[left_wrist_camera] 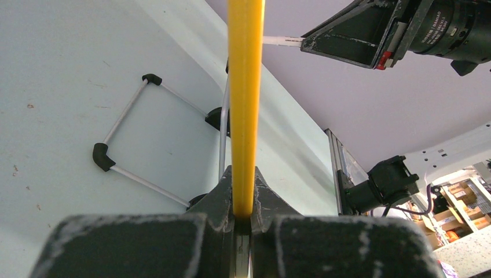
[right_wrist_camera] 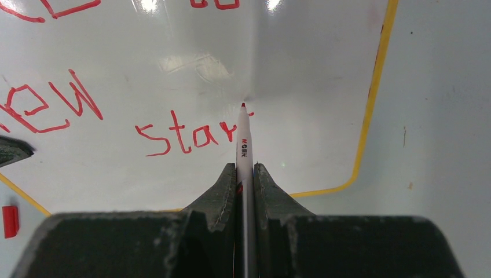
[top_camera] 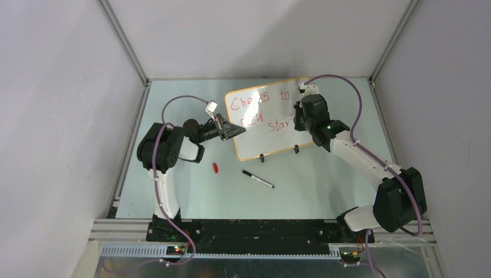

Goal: Write a sentence on the whiteboard

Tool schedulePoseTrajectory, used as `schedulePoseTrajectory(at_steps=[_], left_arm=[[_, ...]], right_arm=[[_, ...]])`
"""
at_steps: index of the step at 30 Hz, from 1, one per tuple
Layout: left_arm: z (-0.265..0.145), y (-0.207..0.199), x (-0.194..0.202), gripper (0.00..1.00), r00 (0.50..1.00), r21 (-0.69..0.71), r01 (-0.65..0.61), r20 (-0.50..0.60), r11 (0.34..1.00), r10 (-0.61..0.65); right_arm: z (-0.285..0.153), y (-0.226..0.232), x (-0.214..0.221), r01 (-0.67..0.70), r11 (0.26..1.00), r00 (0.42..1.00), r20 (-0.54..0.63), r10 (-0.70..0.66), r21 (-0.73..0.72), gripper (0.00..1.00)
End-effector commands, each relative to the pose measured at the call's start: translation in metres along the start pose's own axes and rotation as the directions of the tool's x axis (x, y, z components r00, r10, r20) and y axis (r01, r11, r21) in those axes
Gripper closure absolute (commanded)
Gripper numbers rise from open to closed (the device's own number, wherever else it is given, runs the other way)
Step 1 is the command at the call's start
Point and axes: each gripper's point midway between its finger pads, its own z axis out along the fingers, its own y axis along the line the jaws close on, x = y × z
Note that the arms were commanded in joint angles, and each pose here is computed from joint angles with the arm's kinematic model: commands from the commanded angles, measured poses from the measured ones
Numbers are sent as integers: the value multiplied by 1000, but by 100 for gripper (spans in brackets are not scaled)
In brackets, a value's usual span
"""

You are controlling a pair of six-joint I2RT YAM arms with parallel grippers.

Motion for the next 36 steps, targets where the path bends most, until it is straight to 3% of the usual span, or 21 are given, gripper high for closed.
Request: schedulePoseTrajectory(at_steps=[1,13,36], left_arm=[[6,-16,-17,100,997,54,-79,25,995,78],[6,-16,-17,100,997,55,-76,24,996,75],[6,-16,-17,100,997,54,-77,25,996,76]], right_arm=[[2,4,-29,-18,1000,997,71,18,-11,100],[8,2,-30,-19,1000,998,61,19,-1,100],[1,-1,8,-23,1000,999,-25,23,5,100]])
